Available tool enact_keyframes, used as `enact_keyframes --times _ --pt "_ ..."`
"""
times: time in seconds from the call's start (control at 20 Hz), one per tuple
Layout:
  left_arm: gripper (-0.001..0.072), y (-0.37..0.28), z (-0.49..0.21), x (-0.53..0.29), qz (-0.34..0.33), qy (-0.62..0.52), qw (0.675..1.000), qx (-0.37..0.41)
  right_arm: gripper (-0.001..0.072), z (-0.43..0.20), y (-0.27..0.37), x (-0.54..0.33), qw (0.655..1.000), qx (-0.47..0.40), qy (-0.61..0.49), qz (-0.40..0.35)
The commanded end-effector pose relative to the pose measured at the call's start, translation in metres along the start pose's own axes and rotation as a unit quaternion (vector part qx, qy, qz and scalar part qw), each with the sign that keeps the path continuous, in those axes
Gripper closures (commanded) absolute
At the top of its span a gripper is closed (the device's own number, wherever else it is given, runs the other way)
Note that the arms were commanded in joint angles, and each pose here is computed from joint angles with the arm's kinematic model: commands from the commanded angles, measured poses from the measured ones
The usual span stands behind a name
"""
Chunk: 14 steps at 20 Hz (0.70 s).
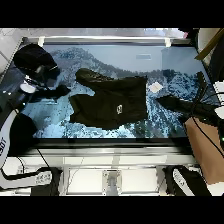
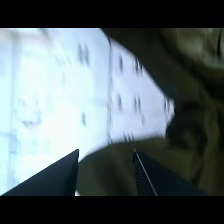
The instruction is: Fold the clothes and pants, and hang the long-sleeved shirts on hangers.
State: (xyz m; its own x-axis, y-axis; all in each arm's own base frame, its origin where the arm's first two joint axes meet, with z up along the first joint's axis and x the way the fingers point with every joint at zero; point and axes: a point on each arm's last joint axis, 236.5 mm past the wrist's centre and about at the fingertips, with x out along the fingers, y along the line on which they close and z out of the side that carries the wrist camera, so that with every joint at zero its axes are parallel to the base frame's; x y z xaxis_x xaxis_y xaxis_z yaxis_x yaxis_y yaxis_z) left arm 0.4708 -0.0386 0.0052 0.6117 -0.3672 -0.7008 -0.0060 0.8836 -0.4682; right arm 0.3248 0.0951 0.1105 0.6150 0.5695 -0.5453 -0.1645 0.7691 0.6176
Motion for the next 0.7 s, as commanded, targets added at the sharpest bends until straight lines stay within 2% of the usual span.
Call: enact_keyframes --times 0.0,0.1,0.25,0.3,0.5,0.55,0.6,0.65 --pt "0.0304 -0.001 0.015 -0.028 -0.022 0.022 0.999 -0.027 0.0381 -0.001 0.0 0.0 1.0 -0.001 0.002 -0.001" --pt "0.0308 -0.021 -0.023 -0.049 -0.058 0.112 0.992 0.006 0.0381 -0.015 -0.004 -0.001 0.999 0.002 0.031 -0.009" --pt "0.0322 -0.021 -0.073 -0.076 -0.043 0.158 0.986 0.017 0.0381 -0.03 -0.029 -0.019 0.995 -0.018 0.039 -0.086" --pt "0.0362 -0.021 -0.1 -0.083 -0.039 0.169 0.985 0.003 0.038 -0.037 -0.03 -0.024 0.995 -0.013 0.037 -0.095" --pt "0.0371 -0.042 -0.189 -0.097 -0.069 0.153 0.983 -0.077 0.038 -0.083 -0.037 -0.021 0.994 0.043 0.047 -0.094" --pt "0.0411 -0.044 -0.205 -0.098 -0.067 0.146 0.982 -0.095 0.038 -0.091 -0.038 -0.016 0.993 0.06 0.05 -0.085" --pt "0.0513 -0.043 -0.222 -0.097 -0.064 0.141 0.983 -0.097 0.0371 -0.094 -0.037 -0.011 0.993 0.076 0.046 -0.072" --pt "0.0538 -0.041 -0.234 -0.094 -0.057 0.132 0.983 -0.111 0.0292 -0.092 -0.036 -0.006 0.993 0.09 0.033 -0.062"
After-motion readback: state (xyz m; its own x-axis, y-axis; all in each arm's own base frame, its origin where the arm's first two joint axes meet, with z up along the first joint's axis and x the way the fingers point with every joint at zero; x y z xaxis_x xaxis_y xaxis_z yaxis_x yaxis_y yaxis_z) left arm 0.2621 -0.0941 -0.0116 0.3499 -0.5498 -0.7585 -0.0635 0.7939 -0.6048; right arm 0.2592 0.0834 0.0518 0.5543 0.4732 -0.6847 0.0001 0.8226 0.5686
